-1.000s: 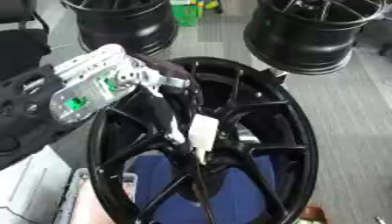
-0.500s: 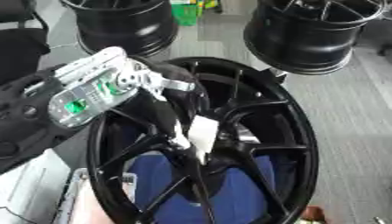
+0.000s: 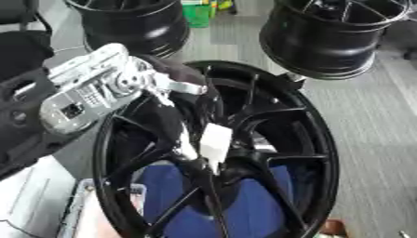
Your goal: Pull the pin out of the wheel hub.
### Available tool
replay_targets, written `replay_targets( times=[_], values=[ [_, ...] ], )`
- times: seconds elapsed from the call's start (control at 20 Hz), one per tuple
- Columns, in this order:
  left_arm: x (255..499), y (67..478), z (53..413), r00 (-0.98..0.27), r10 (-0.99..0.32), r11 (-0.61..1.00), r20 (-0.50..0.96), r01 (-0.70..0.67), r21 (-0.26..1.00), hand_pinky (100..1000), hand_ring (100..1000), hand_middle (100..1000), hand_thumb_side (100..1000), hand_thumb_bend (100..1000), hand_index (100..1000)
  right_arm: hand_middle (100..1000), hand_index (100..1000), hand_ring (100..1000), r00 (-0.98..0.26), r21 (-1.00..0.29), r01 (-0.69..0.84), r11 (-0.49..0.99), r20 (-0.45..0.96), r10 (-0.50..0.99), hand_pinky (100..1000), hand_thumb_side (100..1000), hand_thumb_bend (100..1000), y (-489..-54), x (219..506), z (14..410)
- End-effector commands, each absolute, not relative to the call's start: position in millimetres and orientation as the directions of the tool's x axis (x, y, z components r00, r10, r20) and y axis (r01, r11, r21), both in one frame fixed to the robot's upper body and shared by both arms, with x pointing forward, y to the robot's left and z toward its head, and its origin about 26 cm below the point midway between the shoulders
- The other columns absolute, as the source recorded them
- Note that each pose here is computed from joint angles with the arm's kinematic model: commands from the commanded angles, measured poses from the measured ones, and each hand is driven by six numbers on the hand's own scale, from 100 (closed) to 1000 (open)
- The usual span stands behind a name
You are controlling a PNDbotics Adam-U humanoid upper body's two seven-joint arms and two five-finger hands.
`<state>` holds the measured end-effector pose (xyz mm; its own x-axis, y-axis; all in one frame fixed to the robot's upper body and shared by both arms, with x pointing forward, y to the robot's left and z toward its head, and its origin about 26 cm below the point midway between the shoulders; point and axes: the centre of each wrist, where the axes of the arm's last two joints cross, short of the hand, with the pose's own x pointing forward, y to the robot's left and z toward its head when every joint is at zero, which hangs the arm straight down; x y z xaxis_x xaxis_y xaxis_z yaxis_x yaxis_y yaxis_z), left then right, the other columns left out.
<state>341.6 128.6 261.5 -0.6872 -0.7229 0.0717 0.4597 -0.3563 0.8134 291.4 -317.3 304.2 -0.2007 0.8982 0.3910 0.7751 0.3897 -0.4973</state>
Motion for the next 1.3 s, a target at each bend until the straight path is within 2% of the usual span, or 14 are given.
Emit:
replay_targets(
  times=[0.05, 0.75, 1.05, 1.3],
  values=[
    [343, 129, 270, -0.661, -0.748, -0.351, 0.057, 0.468, 0.811, 822, 831, 780, 440, 637, 878, 757, 797, 793, -0.214, -0.468, 0.795, 0.385, 0.378, 0.901, 868, 100, 100, -318, 288, 314],
    [345, 120, 259, -0.659, -0.747, -0.347, 0.094, 0.506, 0.789, 810, 820, 774, 447, 623, 877, 755, 794, 791, -0.211, -0.441, 0.811, 0.385, 0.394, 0.895, 867, 100, 100, -319, 288, 312],
    [344, 120, 259, -0.655, -0.75, -0.346, 0.086, 0.501, 0.793, 774, 769, 706, 432, 572, 824, 753, 792, 789, -0.212, -0.425, 0.818, 0.388, 0.404, 0.89, 867, 100, 100, -319, 288, 312],
    [340, 118, 263, -0.665, -0.742, -0.344, 0.086, 0.488, 0.802, 723, 678, 591, 384, 454, 724, 751, 792, 788, -0.211, -0.418, 0.821, 0.389, 0.41, 0.887, 867, 100, 100, -319, 288, 311]
  ],
)
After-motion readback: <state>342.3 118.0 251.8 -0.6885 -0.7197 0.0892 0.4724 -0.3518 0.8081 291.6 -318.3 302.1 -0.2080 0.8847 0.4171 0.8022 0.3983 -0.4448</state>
